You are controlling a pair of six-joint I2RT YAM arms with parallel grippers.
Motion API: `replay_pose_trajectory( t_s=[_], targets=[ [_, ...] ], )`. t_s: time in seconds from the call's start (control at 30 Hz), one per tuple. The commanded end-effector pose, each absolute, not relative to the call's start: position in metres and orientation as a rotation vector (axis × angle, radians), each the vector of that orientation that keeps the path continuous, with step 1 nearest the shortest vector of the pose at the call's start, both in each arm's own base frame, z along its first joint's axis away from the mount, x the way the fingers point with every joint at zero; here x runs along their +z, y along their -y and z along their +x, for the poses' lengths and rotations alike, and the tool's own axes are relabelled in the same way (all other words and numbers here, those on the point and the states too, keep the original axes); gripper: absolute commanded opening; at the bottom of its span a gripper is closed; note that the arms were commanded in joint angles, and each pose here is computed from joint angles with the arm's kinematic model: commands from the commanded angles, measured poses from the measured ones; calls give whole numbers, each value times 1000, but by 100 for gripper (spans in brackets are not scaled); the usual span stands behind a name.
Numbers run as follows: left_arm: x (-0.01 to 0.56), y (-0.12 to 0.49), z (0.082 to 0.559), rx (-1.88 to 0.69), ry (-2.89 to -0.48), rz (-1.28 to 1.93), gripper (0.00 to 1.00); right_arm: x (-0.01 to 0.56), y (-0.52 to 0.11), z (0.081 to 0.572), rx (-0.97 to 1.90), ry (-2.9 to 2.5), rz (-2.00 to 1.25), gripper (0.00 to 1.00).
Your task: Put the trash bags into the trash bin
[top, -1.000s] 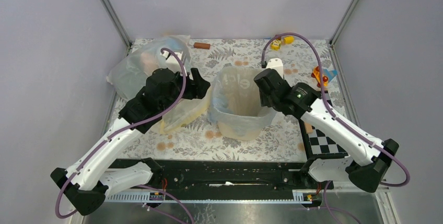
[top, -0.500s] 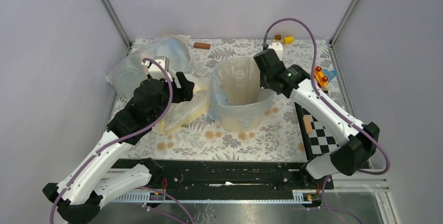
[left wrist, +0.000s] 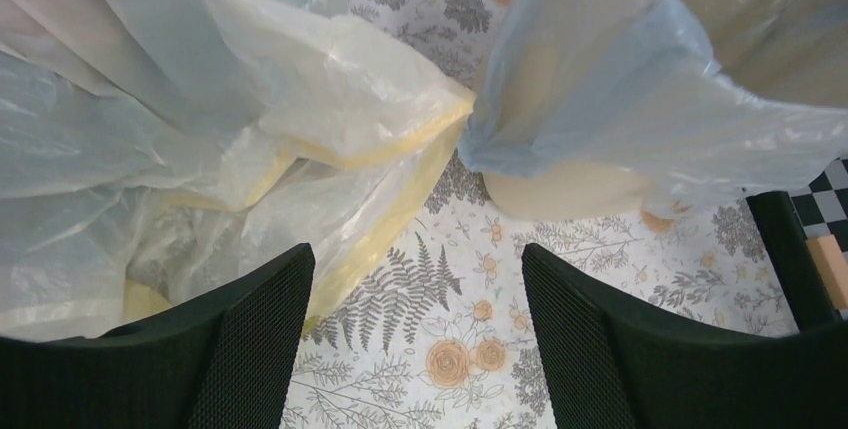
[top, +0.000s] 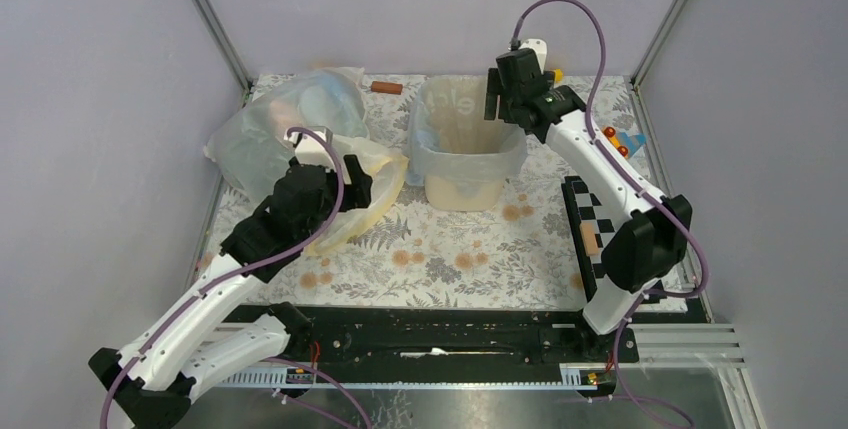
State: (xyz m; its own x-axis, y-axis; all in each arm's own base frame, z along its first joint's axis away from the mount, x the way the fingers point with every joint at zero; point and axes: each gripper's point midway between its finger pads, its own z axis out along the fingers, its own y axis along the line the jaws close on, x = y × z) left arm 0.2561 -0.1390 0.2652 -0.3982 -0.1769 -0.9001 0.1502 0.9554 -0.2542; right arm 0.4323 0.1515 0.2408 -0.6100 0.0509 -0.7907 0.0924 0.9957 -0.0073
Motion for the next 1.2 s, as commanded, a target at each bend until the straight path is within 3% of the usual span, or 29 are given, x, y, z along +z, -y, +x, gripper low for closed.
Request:
replay_pose_trajectory(
  t_s=[0.0, 0.1, 0.23, 0.37, 0.63, 0.77, 1.0, 1.17],
  targets=[
    [268, 147, 254, -451, -1901, -48, 79, 298, -153, 434, 51, -2060, 97, 89],
    [261, 150, 249, -502, -1887, -55, 82, 323, -142, 420, 54, -1994, 85, 100],
    [246, 153, 244, -548, -1898, -59, 98, 347, -129, 391, 90, -1887, 52, 100],
    [227, 161, 239, -597, -1933, -63, 99, 350, -109, 355, 130, -1754, 61, 100],
    [208, 177, 231, -739, -1898, -40, 99, 277, -61, 299, 105, -1667, 245, 100],
    [190, 174, 235, -694, -1895, -28, 99, 250, -44, 277, 131, -1550, 293, 100],
    [170, 165, 251, -597, -1802, -14, 99, 174, -43, 275, 79, -1557, 216, 100],
    [182, 144, 261, -492, -1691, -39, 99, 162, -41, 287, 13, -1571, 194, 100]
  ],
)
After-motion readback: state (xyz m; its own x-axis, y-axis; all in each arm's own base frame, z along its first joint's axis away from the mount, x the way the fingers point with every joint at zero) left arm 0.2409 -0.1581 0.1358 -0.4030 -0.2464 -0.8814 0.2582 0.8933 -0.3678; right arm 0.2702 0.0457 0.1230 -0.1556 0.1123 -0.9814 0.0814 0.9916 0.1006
